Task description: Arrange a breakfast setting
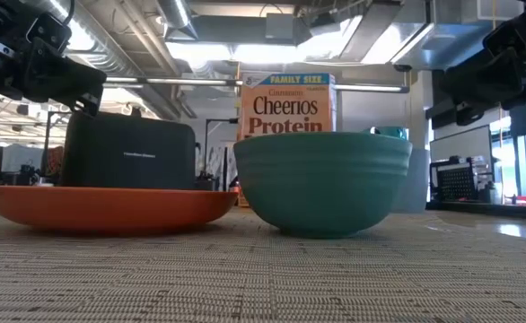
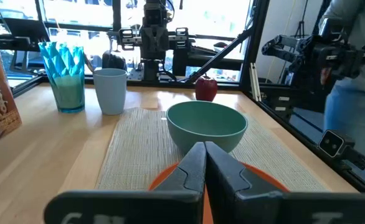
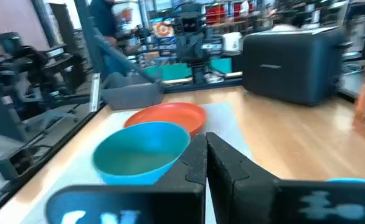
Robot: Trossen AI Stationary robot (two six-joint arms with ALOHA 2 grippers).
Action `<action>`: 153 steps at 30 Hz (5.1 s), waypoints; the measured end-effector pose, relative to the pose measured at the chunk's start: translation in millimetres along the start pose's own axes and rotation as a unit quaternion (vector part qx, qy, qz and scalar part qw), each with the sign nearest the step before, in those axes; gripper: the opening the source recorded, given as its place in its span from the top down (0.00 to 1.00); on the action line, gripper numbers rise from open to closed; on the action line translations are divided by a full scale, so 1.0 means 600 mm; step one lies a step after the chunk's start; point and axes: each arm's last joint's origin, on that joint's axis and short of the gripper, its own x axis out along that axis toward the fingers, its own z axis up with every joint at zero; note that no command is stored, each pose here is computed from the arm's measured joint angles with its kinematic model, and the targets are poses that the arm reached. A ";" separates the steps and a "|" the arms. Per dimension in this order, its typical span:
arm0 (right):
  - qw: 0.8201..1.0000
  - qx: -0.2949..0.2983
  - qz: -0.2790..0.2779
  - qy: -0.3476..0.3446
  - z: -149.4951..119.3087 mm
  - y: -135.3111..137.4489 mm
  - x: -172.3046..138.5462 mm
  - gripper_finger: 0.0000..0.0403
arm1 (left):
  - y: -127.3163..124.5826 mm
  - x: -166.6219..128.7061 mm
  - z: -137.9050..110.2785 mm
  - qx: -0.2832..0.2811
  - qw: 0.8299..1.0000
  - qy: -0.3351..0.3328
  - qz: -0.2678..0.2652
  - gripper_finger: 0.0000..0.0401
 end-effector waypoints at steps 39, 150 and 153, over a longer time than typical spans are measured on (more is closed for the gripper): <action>0.885 0.371 -0.133 -0.248 0.053 -0.016 -0.012 0.91 | 0.000 -0.002 0.028 0.134 0.987 -0.084 0.038 1.00; 0.996 -0.074 0.047 -0.035 0.448 -0.236 0.165 1.00 | 0.141 0.145 0.325 0.000 0.978 -0.003 0.209 0.25; 0.995 -0.074 0.046 -0.037 0.448 -0.229 0.171 1.00 | 0.136 0.145 0.324 0.002 0.979 0.001 0.202 0.25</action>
